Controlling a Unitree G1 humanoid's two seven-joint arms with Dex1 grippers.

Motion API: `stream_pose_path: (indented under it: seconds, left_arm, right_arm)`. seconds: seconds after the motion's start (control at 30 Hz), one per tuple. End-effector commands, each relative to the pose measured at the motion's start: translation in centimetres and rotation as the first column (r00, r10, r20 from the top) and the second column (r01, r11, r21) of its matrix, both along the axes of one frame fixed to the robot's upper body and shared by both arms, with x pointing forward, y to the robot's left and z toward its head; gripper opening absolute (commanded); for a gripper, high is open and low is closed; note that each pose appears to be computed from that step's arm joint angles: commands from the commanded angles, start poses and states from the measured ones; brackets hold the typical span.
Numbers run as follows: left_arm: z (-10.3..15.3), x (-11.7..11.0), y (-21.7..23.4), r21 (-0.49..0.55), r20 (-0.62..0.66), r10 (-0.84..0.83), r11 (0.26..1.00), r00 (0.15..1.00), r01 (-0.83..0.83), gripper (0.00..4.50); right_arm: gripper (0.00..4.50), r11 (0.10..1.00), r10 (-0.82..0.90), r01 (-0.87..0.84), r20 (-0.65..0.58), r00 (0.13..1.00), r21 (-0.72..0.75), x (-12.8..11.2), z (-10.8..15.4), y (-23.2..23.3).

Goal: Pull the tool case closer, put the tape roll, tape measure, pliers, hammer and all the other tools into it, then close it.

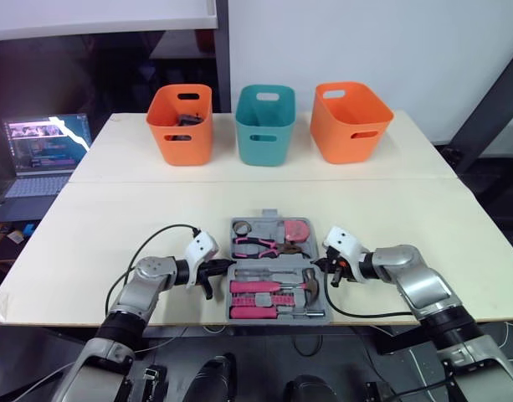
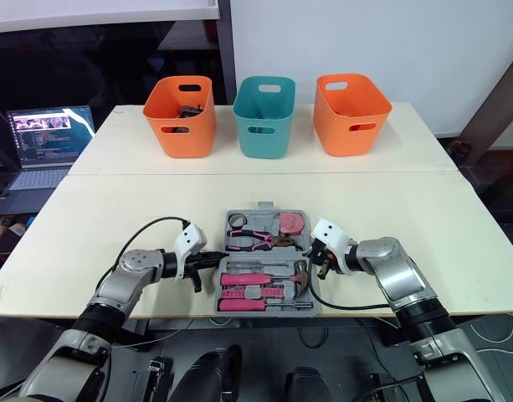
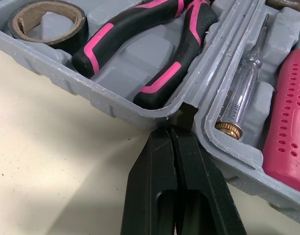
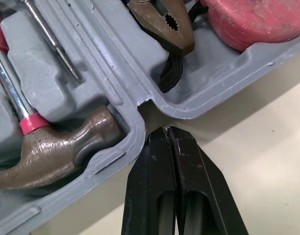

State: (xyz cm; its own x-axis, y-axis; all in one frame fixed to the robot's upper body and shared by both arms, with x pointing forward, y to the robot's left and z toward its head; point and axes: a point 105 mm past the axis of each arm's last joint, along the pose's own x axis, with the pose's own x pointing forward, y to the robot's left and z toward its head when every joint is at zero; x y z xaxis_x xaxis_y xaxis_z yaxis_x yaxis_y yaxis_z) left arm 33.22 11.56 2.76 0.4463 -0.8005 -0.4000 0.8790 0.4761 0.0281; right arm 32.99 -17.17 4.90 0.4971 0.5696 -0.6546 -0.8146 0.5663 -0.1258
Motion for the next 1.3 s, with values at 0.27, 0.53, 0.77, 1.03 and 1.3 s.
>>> stream_pose_path:
  seconds: [0.27, 0.53, 0.77, 1.03, 1.3]
  left_arm:
    - [4.7, 1.6, 2.9, -0.114, 0.109, 0.06, 0.992, 0.992, -0.048, 0.0]
    - [5.1, -3.9, -1.7, -0.214, 0.04, -0.241, 0.946, 0.97, 0.244, 0.0]
    - [2.1, -6.0, -3.5, -0.115, -0.017, -0.312, 0.944, 0.95, 0.308, 0.0]
    - [-1.1, -6.4, -3.7, 0.033, -0.076, -0.31, 0.949, 0.948, 0.313, 0.0]
    - [-3.0, -6.6, -2.6, 0.12, -0.14, -0.275, 0.949, 0.951, 0.292, 0.0]
  right_arm:
    - [0.06, 0.962, -0.26, 0.251, 0.075, 0.963, 0.105, 2.9, 4.8, -5.0]
    - [2.85, 0.837, -0.414, 0.418, -0.089, 0.906, 0.353, 5.5, 4.7, -4.3]
    - [4.44, 0.665, -0.484, 0.563, -0.291, 0.826, 0.491, 7.4, 3.5, -3.4]
    - [4.44, 0.573, -0.379, 0.596, -0.463, 0.802, 0.563, 8.4, 2.7, 0.3]
    - [4.44, 0.626, -0.231, 0.538, -0.525, 0.819, 0.565, 7.3, 0.8, 4.3]
